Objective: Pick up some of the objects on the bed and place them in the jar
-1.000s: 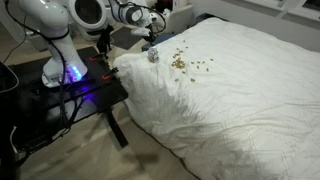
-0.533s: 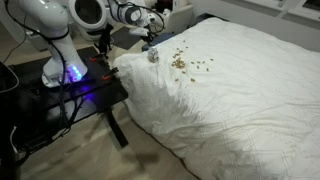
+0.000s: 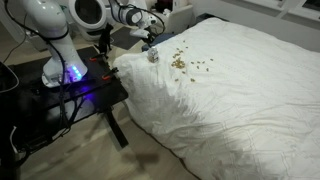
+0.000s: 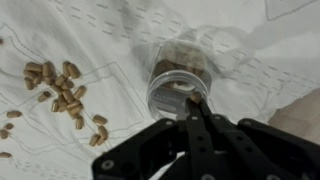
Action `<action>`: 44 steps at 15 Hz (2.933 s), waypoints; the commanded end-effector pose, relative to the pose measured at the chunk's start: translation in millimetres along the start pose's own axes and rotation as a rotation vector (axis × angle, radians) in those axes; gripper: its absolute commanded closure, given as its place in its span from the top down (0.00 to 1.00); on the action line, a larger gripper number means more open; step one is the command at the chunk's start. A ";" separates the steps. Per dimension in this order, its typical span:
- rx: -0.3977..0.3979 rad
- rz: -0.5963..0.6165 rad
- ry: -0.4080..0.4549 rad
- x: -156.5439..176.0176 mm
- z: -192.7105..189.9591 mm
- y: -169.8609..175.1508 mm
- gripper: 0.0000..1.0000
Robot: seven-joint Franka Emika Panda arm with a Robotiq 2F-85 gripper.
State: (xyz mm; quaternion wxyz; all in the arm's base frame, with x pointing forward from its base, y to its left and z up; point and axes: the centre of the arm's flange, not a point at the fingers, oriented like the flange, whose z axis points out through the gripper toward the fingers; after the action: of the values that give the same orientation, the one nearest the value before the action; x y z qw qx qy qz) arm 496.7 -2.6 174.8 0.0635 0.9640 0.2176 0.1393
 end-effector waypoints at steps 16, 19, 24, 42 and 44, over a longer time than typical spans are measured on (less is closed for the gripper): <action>0.017 0.025 0.042 16.1 37.2 26.4 0.01; 0.018 0.028 0.036 15.6 42.9 28.0 0.01; 0.021 0.029 0.028 12.5 49.2 27.0 0.50; 0.017 0.051 0.043 17.4 24.1 32.5 0.00; 0.015 0.050 0.059 21.3 15.5 32.1 0.00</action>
State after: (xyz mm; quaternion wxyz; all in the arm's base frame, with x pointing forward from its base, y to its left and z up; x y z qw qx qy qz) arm 535.1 -23.4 148.8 0.0494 0.9672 0.1945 0.1556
